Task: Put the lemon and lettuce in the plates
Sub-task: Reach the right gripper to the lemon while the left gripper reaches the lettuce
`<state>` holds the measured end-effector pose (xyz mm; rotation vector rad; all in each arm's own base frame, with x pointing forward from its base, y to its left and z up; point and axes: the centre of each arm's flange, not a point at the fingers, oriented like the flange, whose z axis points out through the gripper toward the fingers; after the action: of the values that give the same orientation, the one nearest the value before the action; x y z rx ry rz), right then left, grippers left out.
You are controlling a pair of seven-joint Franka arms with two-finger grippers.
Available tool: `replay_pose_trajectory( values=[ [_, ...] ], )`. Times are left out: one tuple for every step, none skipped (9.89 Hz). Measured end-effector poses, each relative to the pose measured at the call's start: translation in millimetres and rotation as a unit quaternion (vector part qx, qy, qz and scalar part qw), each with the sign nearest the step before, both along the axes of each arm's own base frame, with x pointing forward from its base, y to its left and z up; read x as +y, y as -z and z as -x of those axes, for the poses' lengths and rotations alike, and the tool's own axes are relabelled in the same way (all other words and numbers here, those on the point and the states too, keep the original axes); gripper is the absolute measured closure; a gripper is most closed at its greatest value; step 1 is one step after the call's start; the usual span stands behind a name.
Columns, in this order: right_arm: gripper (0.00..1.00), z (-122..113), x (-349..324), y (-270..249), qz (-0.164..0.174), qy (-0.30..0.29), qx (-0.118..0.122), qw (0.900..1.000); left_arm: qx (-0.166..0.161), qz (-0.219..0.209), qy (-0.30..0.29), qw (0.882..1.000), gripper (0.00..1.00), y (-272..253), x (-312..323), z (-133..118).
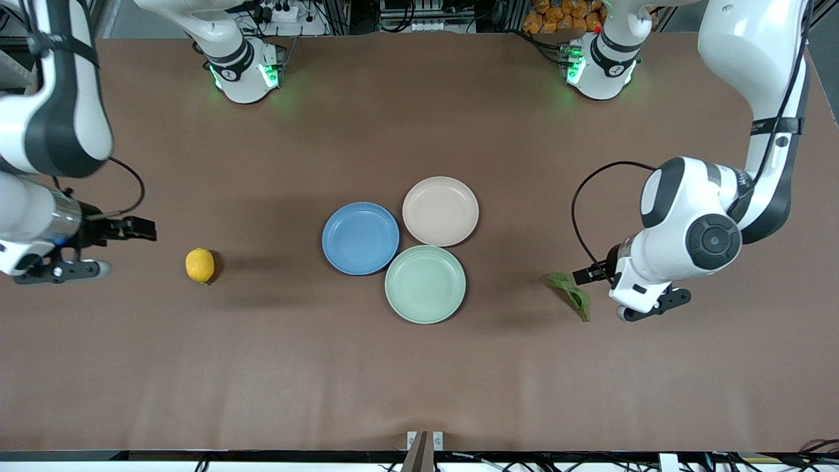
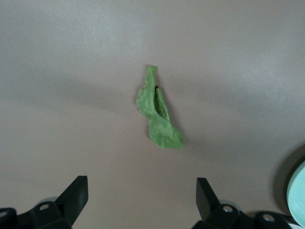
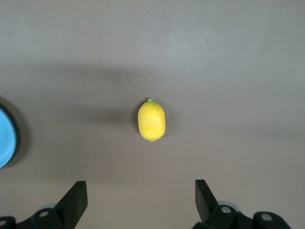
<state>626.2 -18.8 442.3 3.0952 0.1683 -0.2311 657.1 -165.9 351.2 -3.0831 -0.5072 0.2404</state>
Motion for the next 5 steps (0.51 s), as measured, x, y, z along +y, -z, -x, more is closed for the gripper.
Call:
replay_pose_trajectory(
  values=[
    [0.0, 1.6, -1.0, 20.1, 0.0, 0.0, -0.002, 1.0, 0.002, -0.001, -0.004, 1.0, 0.0, 2.0, 0.2, 0.5],
    [0.0, 3.9, -2.2, 38.8, 0.001, 0.0, -0.003, 1.0, 0.004, -0.002, -0.009, 1.0, 0.0, 4.3, 0.2, 1.0],
    [0.0, 5.8, -3.0, 54.0, 0.001, 0.0, -0.005, 1.0, 0.008, -0.005, -0.019, 1.0, 0.0, 9.6, -1.2, 1.8],
    [0.0, 8.1, -3.6, 67.9, 0.001, 0.0, -0.009, 1.0, 0.008, -0.014, -0.03, 0.999, 0.0, 17.9, -7.5, 3.2],
    [0.0, 11.4, -4.2, 81.6, 0.001, 0.0, -0.014, 1.0, 0.005, -0.03, -0.042, 0.999, 0.0, 26.8, -16.6, 4.9]
  ],
)
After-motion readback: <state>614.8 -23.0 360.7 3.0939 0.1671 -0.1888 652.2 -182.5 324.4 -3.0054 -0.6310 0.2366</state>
